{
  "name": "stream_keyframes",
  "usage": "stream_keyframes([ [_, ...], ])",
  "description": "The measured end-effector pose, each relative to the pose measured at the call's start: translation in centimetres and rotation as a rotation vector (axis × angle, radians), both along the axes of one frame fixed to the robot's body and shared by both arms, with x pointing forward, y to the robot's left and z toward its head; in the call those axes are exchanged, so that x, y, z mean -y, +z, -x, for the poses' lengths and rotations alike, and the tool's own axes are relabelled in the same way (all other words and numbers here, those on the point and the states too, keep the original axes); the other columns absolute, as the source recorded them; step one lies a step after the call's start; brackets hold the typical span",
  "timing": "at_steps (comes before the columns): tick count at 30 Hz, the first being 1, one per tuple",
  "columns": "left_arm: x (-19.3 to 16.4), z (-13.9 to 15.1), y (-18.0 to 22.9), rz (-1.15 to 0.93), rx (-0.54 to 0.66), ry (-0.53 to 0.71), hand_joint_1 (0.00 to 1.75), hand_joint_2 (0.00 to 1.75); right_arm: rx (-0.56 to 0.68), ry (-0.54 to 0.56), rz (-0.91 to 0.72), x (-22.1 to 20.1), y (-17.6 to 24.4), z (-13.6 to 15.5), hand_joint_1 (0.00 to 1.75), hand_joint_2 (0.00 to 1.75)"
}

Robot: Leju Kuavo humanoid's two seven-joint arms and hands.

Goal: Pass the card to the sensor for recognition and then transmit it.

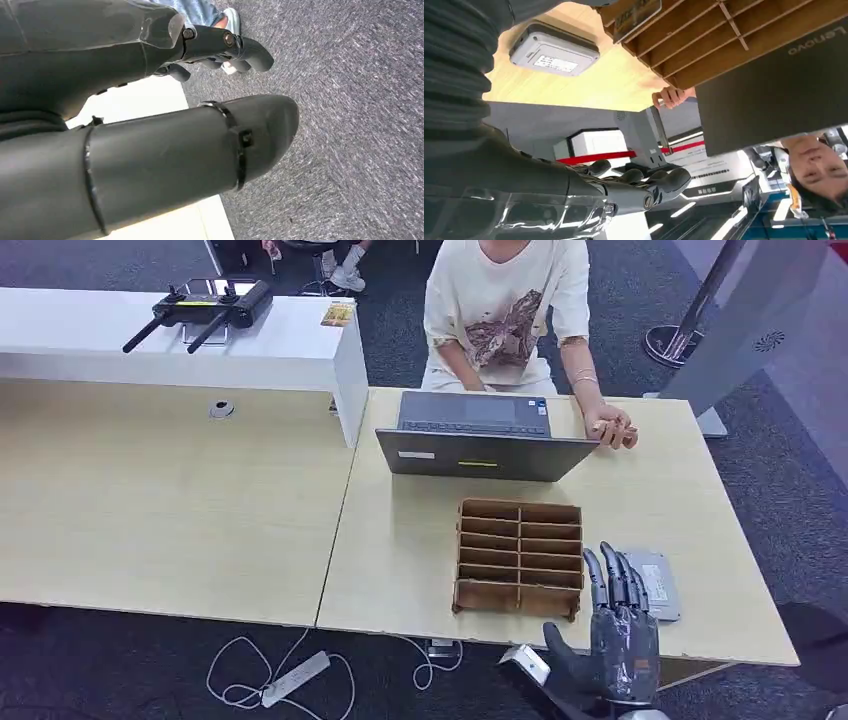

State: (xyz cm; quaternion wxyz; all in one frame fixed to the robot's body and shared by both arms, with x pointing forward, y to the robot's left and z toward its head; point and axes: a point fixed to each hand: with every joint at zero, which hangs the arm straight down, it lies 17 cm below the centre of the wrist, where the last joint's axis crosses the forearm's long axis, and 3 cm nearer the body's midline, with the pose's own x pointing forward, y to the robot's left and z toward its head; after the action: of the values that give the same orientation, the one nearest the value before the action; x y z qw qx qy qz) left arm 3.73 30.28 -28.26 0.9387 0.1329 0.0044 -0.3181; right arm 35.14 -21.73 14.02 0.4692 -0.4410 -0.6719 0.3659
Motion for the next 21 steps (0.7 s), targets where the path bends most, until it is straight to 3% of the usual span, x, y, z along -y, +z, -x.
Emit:
stream_keyframes([
  [21,-0.3,-0.3,0.0,-0.001,0.007,-0.015,0.0,0.0,-0.038,-0.039,0.212,0.3,-2.2,-2.6,0.0,1.75],
])
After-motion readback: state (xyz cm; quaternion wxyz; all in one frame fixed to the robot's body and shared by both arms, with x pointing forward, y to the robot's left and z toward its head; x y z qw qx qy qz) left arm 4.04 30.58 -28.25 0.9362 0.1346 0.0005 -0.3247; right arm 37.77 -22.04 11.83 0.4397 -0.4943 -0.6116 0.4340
